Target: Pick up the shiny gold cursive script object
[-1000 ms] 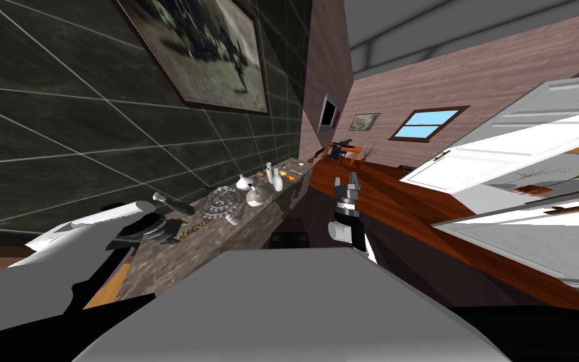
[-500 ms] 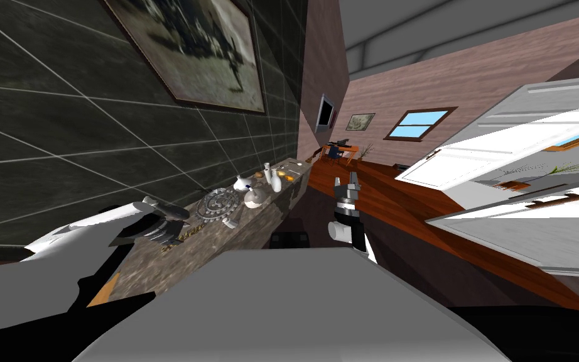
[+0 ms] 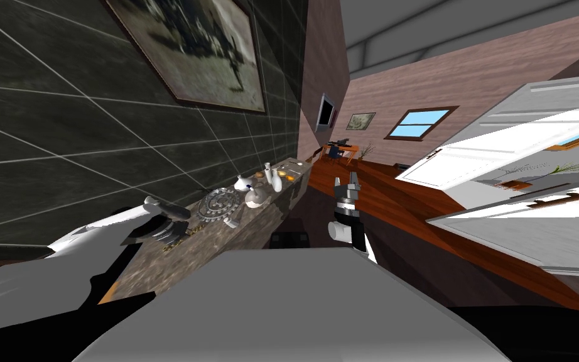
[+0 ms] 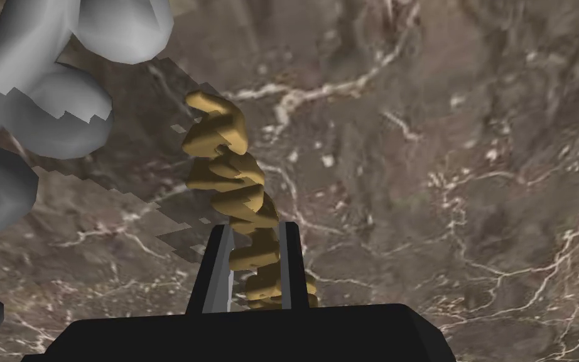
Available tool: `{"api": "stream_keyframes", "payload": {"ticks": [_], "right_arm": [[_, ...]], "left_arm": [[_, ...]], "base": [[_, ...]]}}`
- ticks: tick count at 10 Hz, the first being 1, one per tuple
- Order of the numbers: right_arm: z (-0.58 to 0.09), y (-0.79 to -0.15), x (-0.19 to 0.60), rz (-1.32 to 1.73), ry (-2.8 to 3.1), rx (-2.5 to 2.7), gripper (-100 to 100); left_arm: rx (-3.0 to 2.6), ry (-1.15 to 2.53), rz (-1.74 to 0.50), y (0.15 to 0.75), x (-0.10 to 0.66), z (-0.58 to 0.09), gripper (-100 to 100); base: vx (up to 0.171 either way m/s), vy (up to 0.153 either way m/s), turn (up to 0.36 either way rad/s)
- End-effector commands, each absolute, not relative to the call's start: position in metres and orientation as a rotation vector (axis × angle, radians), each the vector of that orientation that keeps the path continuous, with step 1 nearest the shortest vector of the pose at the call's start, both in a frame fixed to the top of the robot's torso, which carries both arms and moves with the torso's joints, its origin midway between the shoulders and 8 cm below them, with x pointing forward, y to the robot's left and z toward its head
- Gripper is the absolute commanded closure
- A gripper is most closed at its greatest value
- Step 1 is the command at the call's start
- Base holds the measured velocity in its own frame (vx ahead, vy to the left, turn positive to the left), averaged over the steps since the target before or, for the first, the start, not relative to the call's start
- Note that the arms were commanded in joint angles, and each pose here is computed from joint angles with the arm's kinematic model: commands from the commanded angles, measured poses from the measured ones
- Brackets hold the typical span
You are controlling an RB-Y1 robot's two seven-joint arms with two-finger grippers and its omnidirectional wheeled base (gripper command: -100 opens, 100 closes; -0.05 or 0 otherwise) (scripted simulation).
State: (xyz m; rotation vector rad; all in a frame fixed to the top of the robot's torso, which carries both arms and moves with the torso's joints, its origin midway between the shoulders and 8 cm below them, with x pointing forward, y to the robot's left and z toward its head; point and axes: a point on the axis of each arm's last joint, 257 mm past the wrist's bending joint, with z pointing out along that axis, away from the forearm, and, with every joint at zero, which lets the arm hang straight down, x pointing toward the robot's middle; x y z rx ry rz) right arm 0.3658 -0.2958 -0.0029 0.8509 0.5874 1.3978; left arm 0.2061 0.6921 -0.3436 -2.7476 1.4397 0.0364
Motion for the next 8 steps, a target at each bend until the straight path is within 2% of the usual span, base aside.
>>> {"api": "stream_keyframes", "payload": {"ticks": [1, 3, 4, 5, 8], "right_arm": [[-0.003, -0.296, 0.366, 1.398, 0.587, 0.851, 0], [-0.003, -0.296, 0.366, 1.398, 0.587, 0.851, 0], [-0.003, -0.296, 0.366, 1.398, 0.587, 0.851, 0], [-0.003, -0.296, 0.366, 1.398, 0.587, 0.851, 0], [-0.003, -0.296, 0.366, 1.398, 0.587, 0.851, 0]], "left_arm": [[-2.748, 1.44, 0.036, 0.692, 0.206, -0.344, 100], [-2.749, 1.438, 0.038, 0.692, 0.206, -0.343, 100], [-2.748, 1.438, 0.037, 0.692, 0.206, -0.343, 0], [-2.742, 1.444, 0.031, 0.698, 0.206, -0.328, 100], [-2.74, 1.445, 0.03, 0.698, 0.206, -0.328, 100]], "base": [[0.0, 0.0, 0.012], [0.0, 0.0, 0.0], [0.0, 0.0, 0.0], [0.004, -0.026, -0.006], [0.007, -0.011, 0.0]]}}
